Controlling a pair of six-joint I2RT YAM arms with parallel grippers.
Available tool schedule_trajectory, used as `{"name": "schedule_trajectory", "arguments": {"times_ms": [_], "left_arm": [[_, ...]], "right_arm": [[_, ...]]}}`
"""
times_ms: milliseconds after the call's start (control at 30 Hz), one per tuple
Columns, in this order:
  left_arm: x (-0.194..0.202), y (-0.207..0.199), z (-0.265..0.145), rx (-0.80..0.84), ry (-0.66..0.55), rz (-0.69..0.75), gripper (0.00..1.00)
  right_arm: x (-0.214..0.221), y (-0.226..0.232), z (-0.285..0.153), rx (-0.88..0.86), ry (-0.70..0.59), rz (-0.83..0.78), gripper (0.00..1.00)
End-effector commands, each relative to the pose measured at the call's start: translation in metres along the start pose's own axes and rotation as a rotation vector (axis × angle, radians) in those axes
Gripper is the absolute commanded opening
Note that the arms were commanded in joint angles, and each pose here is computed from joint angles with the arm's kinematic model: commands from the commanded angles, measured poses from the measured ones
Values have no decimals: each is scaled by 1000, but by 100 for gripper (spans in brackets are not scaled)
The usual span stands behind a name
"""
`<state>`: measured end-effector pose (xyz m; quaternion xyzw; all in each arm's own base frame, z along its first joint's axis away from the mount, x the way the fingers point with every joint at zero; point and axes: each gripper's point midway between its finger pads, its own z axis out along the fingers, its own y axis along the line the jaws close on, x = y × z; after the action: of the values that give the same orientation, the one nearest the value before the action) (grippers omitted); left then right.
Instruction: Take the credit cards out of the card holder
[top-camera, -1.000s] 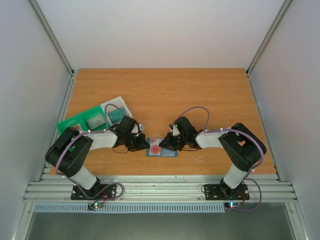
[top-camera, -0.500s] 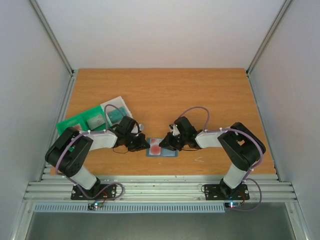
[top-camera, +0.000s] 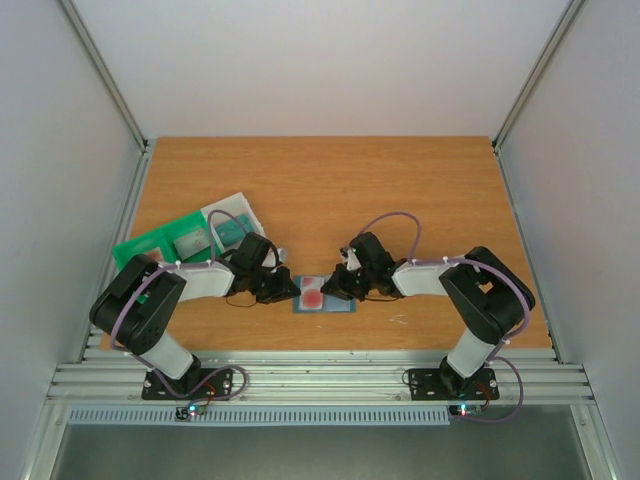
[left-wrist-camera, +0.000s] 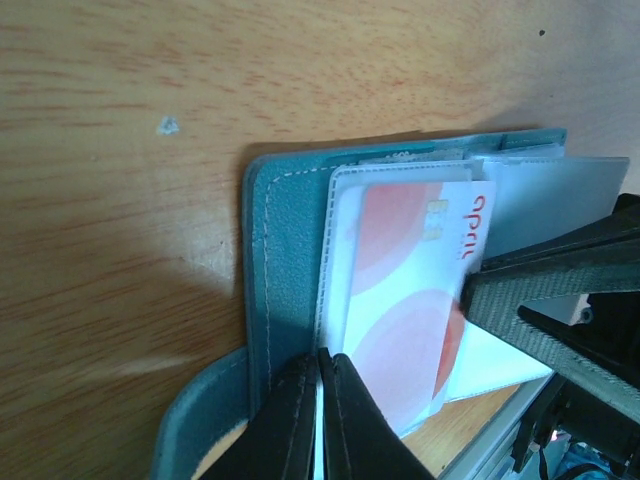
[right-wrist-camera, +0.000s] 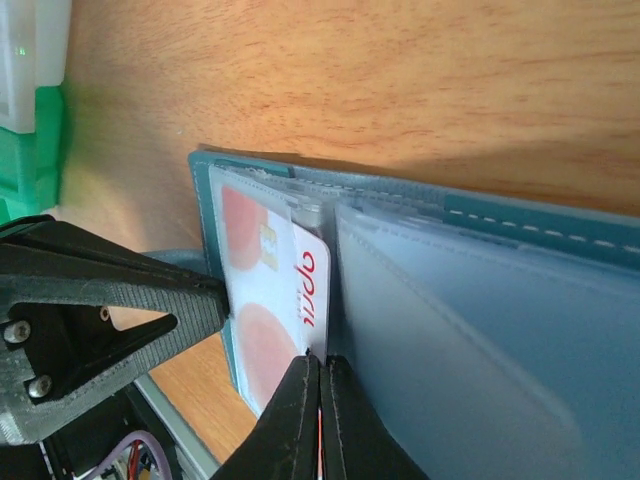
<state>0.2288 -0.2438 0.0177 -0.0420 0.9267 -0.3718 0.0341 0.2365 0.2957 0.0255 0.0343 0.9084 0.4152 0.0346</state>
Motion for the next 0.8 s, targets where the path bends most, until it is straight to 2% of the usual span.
{"name": "schedule_trajectory", "arguments": {"times_ms": [0, 533, 767], "left_arm": [[15, 36, 5, -123, 13, -46, 6], [14, 23, 2, -66, 4, -46, 6], [8, -8, -15, 13, -18, -22, 16]], "right_arm": [[-8, -4, -15, 48, -50, -21, 1], [-5, 7, -49, 57, -70, -45, 1], [4, 18, -68, 65, -55, -98, 1]]}}
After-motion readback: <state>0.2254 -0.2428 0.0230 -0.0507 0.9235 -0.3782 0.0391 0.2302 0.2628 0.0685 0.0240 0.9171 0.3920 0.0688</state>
